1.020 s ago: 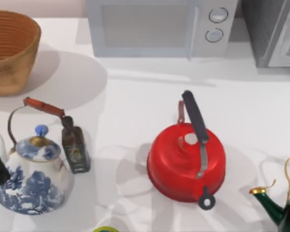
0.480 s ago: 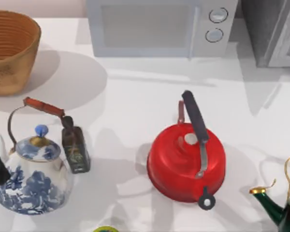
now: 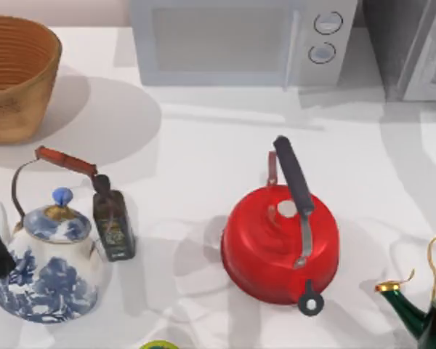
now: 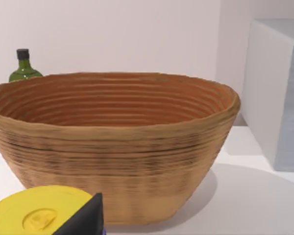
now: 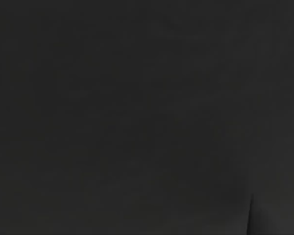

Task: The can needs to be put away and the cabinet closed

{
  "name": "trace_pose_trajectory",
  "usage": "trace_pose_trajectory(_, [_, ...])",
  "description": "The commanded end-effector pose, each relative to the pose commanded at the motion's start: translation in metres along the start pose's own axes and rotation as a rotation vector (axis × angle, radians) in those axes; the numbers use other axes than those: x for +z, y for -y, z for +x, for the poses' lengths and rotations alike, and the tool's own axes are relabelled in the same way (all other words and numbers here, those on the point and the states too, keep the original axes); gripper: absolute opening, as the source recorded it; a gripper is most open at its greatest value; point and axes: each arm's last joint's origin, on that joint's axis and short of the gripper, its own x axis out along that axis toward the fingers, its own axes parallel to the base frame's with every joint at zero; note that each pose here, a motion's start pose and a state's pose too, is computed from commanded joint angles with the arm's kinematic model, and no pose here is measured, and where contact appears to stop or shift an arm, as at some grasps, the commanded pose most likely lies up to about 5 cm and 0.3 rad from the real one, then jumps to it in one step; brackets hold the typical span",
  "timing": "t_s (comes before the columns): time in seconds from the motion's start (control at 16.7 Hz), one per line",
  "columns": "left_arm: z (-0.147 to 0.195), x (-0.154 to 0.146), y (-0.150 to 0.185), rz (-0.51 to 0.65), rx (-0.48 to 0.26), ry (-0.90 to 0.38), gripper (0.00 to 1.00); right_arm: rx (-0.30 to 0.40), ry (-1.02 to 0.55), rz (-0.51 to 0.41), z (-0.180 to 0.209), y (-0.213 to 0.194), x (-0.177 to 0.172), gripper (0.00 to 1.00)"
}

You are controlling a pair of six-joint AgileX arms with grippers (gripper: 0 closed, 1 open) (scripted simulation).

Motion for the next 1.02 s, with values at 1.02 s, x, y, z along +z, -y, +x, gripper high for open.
trace_pose_trajectory(1.02, [0.000, 0.000, 0.000, 0.000, 0.000, 0.000, 1.00, -0.044, 0.023, -0.001, 0.029, -0.010, 0.006, 1.00])
